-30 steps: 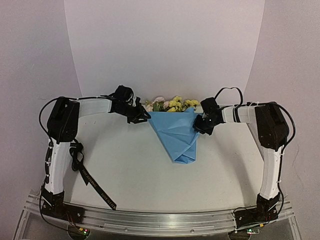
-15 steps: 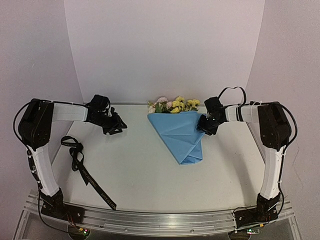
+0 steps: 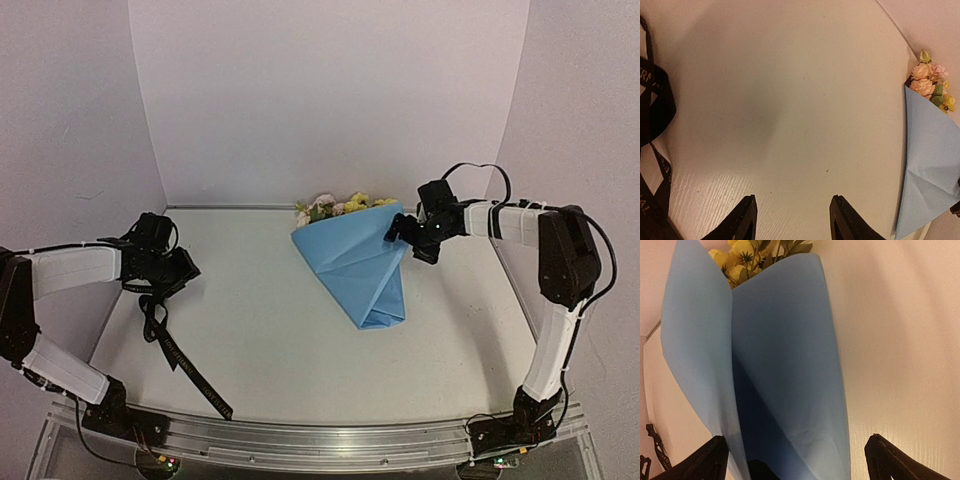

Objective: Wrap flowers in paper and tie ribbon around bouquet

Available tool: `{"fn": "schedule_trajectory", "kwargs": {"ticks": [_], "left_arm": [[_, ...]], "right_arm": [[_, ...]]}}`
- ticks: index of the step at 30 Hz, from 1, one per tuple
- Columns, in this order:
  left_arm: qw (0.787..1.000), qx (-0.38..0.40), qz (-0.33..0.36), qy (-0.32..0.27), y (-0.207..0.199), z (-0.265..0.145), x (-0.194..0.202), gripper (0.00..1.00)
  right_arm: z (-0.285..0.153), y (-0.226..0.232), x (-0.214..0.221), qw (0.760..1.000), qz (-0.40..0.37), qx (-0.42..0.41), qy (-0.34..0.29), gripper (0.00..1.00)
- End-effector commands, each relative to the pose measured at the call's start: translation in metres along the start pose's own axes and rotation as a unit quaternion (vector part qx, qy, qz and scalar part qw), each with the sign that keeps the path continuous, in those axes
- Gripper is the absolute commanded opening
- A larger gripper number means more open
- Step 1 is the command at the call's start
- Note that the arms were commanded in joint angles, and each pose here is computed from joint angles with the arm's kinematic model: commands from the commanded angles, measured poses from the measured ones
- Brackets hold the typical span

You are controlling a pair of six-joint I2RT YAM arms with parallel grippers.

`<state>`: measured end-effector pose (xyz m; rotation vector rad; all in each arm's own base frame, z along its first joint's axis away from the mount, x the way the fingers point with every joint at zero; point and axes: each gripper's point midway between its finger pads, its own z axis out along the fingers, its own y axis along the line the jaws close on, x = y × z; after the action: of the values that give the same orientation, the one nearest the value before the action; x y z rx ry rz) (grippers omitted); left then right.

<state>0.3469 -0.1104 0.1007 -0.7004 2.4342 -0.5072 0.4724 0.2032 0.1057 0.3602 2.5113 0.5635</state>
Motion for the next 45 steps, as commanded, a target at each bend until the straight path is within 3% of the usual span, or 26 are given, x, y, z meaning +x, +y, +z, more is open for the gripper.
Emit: {"fn": "schedule_trajectory", "kwargs": {"ticks": [1, 7, 11, 19, 22, 26, 30, 38, 45], "left_arm": [[0.999, -0.036, -0.021, -0.005, 0.026, -0.007, 0.010, 0.52], [0.998, -0.035, -0.042, -0.022, 0.035, -0.017, 0.013, 0.53], [0.999, -0.028, -0.041, -0.017, 0.032, -0.015, 0.013, 0.53], [0.999, -0.018, -0.033, -0.012, 0.028, -0.013, 0.014, 0.53], [0.999, -0.014, -0.031, -0.009, 0.025, -0.010, 0.015, 0.52], [1.000, -0.009, -0.028, -0.009, 0.022, -0.008, 0.013, 0.52], [1.000, -0.008, -0.021, -0.008, 0.021, -0.006, 0.013, 0.52], [1.000, -0.003, -0.013, -0.007, 0.018, -0.003, 0.012, 0.52], [1.000, 0.008, -0.006, 0.005, 0.013, 0.001, 0.015, 0.52]], "right_arm": [[0.009, 0.007, 0.013, 0.999, -0.010, -0.023, 0.035, 0.98], [0.047, 0.002, 0.035, 0.996, 0.003, -0.030, 0.089, 0.98], [0.061, -0.008, 0.040, 0.995, 0.016, -0.020, 0.099, 0.93], [0.067, -0.014, 0.037, 0.995, 0.034, -0.020, 0.092, 0.60], [0.068, -0.013, 0.035, 0.995, 0.041, -0.019, 0.087, 0.44], [0.064, -0.016, 0.026, 0.997, 0.045, -0.006, 0.065, 0.15], [0.053, -0.020, 0.012, 0.998, 0.045, 0.013, 0.031, 0.02], [0.013, -0.047, -0.022, 0.992, 0.045, 0.092, -0.069, 0.00], [-0.016, -0.115, -0.040, 0.976, 0.095, 0.165, -0.103, 0.00]]}}
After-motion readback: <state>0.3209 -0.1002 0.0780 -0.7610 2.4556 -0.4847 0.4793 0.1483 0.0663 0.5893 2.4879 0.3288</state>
